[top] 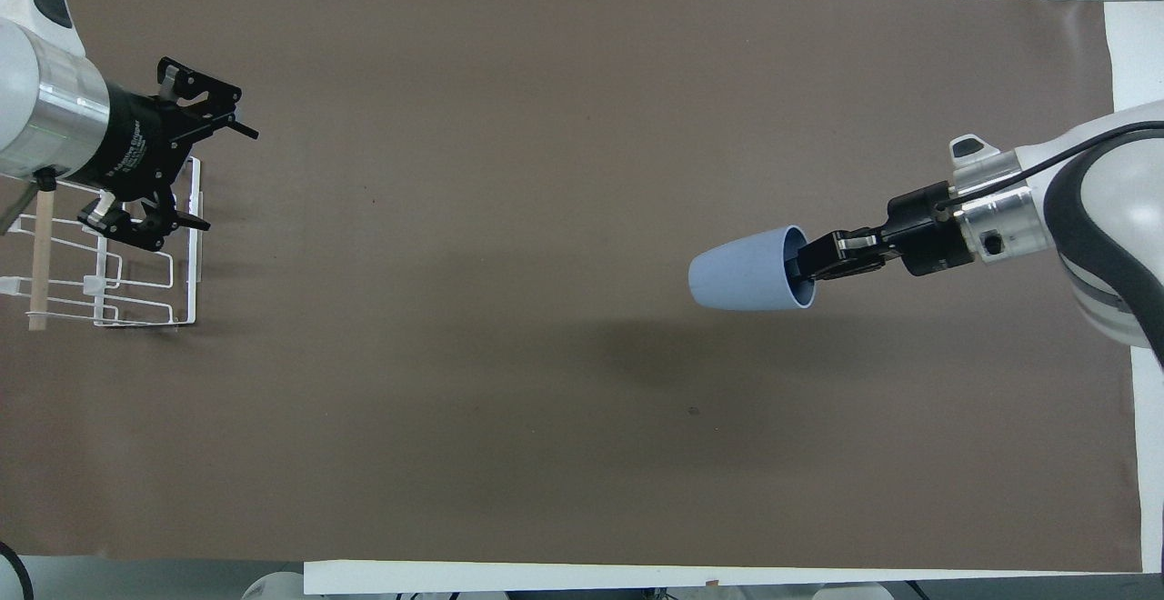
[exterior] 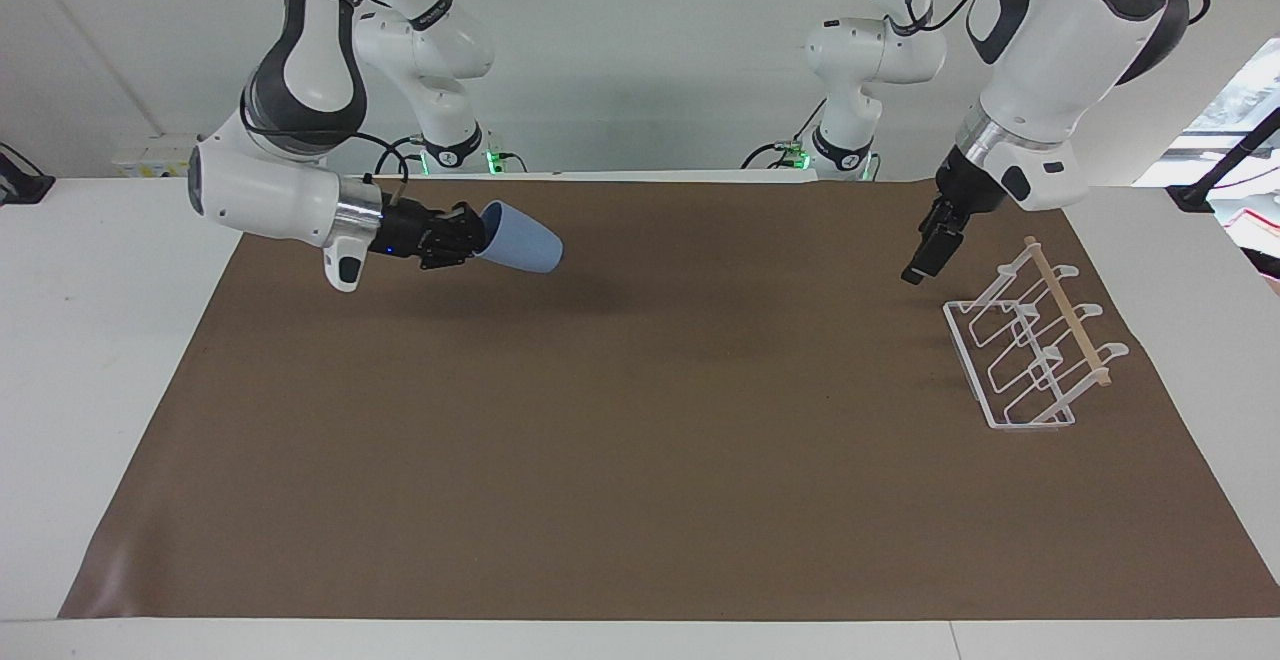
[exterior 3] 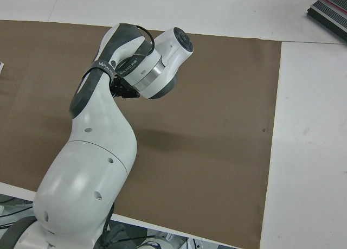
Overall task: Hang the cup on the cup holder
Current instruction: 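Lift the cup with the right gripper while the left gripper approaches, then grasp the cup rim with the left gripper while the right holds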
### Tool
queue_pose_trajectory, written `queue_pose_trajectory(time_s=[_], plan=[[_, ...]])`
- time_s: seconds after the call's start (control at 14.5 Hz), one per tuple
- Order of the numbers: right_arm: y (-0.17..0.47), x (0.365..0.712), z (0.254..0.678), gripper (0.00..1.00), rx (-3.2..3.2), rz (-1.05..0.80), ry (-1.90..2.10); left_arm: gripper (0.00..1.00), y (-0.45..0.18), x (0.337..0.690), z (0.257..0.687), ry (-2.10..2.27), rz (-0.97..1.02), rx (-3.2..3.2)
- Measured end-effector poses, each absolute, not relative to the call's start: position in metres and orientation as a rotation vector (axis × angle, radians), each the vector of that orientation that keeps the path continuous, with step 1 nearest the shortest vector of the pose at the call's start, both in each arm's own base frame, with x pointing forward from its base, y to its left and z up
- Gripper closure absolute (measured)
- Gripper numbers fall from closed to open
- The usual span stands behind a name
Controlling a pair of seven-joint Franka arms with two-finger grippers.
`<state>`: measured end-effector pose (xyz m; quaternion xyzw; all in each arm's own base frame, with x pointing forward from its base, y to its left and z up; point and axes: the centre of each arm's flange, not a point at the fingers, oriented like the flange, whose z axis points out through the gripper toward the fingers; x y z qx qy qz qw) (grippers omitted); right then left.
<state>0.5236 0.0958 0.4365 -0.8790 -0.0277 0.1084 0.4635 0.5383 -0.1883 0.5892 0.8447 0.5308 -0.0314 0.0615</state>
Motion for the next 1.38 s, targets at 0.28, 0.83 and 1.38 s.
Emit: queue_pose_trajectory(time_s=[0.28, 0.83, 1.38], plan=[[0.180, 0.513, 0.442, 0.95, -2.045, 0.291, 0.065, 0.00, -0.238, 0.520, 0.594, 1.851, -0.307, 2.269], [0.271, 0.486, 0.445, 0.95, -1.981, 0.277, 0.179, 0.00, -0.281, 0.489, 0.597, 2.063, -0.533, 2.076], [0.317, 0.466, 0.443, 0.95, -2.016, 0.234, 0.213, 0.00, -0.323, 0.448, 0.574, 1.967, -0.535, 2.186]])
